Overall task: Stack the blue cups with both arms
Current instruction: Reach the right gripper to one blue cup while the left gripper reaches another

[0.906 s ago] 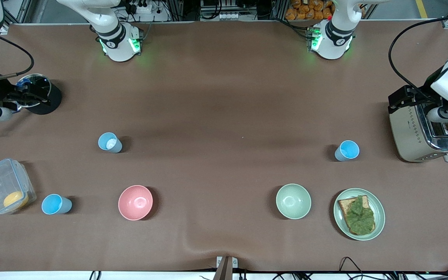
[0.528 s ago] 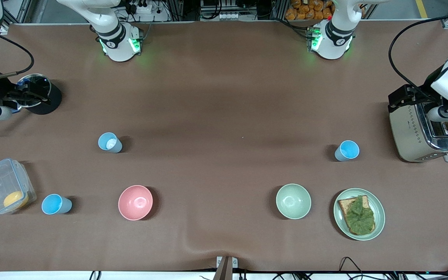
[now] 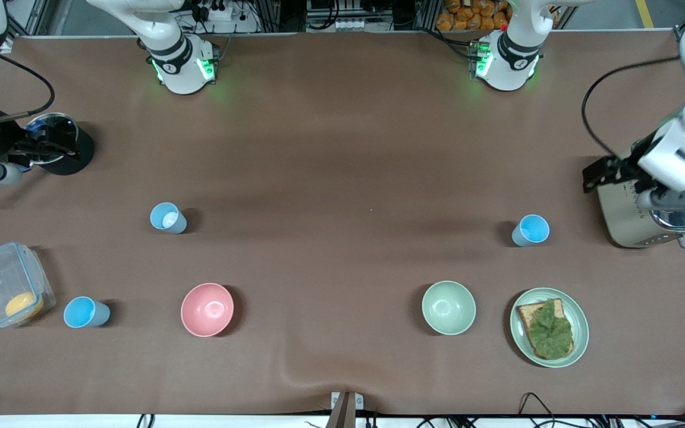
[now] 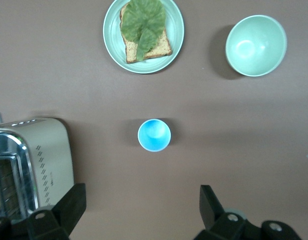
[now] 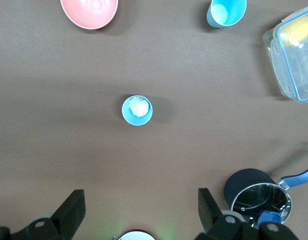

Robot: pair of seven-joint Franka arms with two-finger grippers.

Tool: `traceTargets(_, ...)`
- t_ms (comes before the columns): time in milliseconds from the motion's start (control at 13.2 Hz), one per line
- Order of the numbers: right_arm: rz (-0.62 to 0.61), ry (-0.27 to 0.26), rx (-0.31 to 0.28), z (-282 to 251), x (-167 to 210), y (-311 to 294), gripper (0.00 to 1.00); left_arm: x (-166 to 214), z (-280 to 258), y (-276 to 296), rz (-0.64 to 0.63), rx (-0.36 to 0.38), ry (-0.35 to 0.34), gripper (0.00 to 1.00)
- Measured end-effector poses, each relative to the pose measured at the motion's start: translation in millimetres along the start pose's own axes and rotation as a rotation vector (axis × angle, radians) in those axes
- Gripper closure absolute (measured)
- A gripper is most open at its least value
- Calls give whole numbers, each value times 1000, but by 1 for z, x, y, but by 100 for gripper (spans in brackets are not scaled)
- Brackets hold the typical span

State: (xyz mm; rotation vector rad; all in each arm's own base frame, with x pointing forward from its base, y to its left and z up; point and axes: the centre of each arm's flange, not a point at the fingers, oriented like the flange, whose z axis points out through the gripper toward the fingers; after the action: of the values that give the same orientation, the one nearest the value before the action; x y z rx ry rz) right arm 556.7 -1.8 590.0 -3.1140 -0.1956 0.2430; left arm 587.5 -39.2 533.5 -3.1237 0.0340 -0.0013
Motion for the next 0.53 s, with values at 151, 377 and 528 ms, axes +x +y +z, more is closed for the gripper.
traceTargets(151, 0, -1, 0, 1, 0, 0, 0, 2, 49, -9, -12, 5, 9, 0)
traceTargets(377, 0, -1, 0, 1, 0, 0, 0, -9, 124, -12, -8, 10, 43, 0)
traceTargets(528, 0, -3, 0, 2, 0, 0, 0, -20, 165, -11, -4, 8, 40, 0)
